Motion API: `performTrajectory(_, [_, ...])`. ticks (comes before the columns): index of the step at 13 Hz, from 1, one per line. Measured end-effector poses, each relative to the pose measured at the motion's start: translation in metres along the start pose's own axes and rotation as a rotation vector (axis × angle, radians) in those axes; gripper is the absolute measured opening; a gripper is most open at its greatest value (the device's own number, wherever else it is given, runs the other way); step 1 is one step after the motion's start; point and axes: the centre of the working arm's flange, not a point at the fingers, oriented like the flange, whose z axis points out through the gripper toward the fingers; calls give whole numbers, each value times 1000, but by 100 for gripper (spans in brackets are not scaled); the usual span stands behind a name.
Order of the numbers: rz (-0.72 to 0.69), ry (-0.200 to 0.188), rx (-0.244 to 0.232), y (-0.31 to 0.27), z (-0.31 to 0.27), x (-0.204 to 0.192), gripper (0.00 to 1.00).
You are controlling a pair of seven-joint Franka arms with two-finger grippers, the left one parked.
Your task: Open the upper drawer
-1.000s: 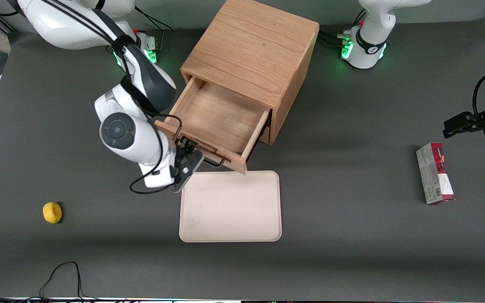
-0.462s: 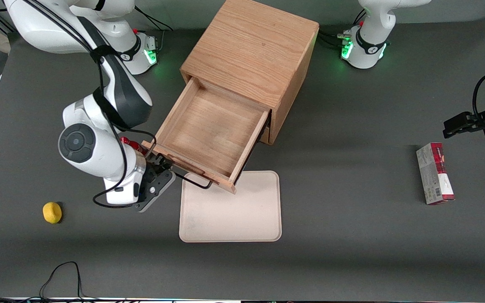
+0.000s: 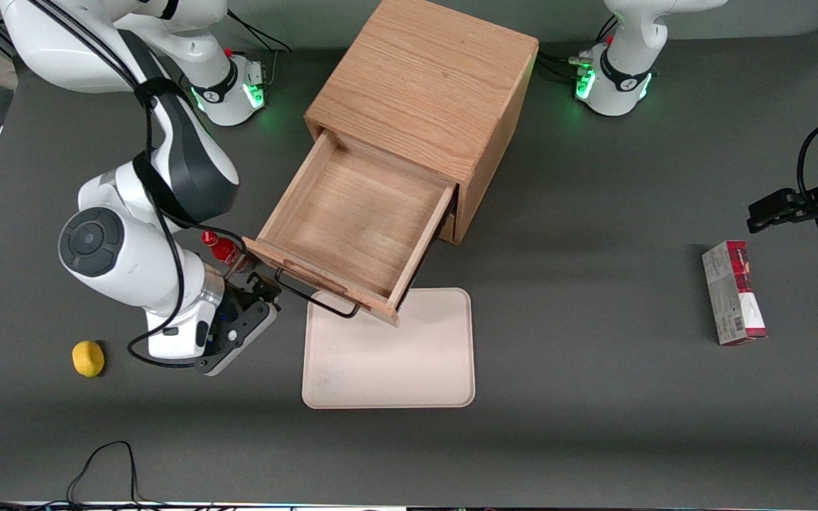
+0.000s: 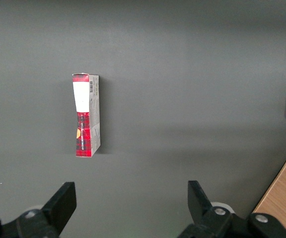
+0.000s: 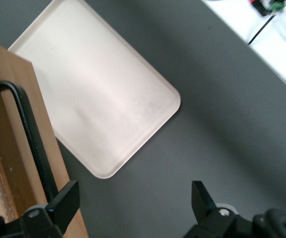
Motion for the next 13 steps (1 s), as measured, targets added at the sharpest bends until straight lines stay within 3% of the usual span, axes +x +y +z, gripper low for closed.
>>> performTrajectory(2, [38, 45, -57, 25, -32, -7, 100])
performTrajectory(3, [62, 45, -88, 36, -56, -18, 100])
performTrajectory(6, [279, -34, -119, 52, -116, -79, 100])
performTrajectory(9, [477, -100, -109, 26, -145, -136, 100])
performTrajectory(13, [633, -102, -39, 7, -168, -235, 100])
